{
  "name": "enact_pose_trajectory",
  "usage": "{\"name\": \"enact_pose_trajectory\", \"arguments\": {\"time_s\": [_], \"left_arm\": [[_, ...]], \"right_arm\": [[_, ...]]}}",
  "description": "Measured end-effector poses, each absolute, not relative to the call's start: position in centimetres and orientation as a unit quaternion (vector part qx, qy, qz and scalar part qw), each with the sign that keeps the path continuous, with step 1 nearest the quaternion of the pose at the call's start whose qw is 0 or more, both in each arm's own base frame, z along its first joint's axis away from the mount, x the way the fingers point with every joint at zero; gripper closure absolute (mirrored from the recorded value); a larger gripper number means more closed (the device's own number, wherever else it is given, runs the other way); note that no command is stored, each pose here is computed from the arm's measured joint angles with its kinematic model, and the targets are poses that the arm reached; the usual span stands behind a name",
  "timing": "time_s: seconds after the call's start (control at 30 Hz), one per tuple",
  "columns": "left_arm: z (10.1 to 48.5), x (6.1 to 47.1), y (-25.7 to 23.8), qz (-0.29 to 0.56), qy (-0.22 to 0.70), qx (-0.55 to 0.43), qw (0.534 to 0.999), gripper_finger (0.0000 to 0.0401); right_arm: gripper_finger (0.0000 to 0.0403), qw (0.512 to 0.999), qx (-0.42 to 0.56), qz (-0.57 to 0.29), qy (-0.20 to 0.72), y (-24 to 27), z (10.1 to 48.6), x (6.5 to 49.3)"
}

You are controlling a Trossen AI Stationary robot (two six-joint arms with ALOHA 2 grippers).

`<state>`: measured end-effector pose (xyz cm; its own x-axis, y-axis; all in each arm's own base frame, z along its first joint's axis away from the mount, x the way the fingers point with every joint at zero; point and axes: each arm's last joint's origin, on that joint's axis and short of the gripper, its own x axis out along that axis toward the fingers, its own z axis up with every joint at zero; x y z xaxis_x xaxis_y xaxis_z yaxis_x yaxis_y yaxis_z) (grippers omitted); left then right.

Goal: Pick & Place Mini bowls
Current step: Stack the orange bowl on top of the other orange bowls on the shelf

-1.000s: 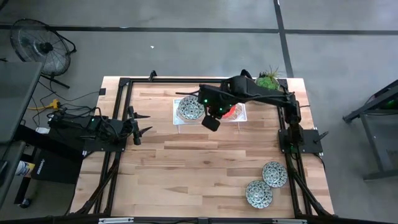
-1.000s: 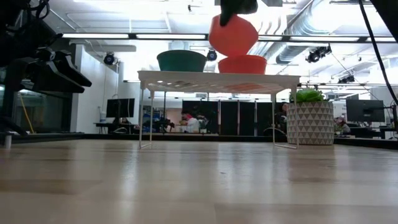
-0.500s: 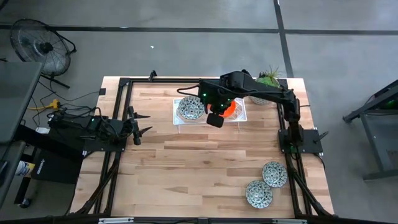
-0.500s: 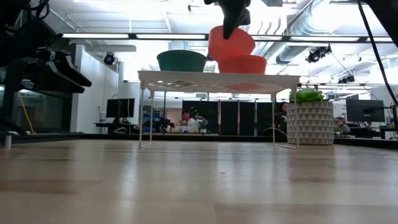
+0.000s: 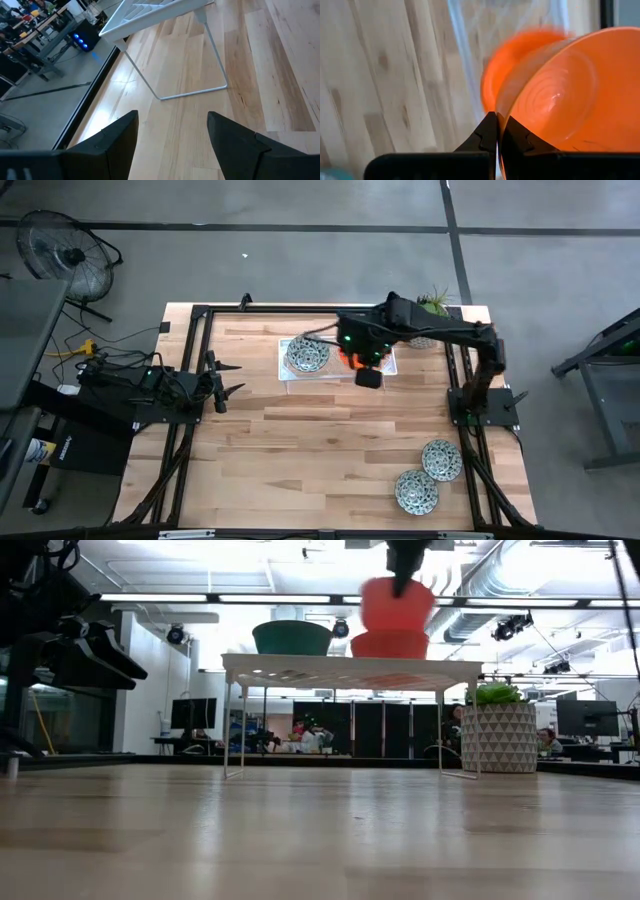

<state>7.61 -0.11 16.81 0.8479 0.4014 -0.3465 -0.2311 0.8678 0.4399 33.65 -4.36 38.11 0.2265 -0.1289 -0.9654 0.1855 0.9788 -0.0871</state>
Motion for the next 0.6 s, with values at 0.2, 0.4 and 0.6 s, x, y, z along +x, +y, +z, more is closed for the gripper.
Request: {"name": "enact_pose_trajectory", "arguments": {"time_s": [0.2, 0.4, 0.6], "left_arm": [[16.8, 7.6, -0.1, 0.168, 0.219, 0.195, 0.941, 0.0169], [16.8, 7.6, -0.1, 0.168, 0.219, 0.195, 0.941, 0.0169], [16.8, 7.6, -0.1, 0.168, 0.219, 0.195, 0.941, 0.0169]], "right_arm": [[0.0403, 0.765, -0.005, -0.123, 0.632, -4.0, 37.5, 30.2], [0.0403, 0.767, -0.042, -0.076, 0.636, -3.7, 37.9, 29.2], [0.0403, 0.761, -0.113, 0.015, 0.639, -3.3, 37.4, 30.0]]}}
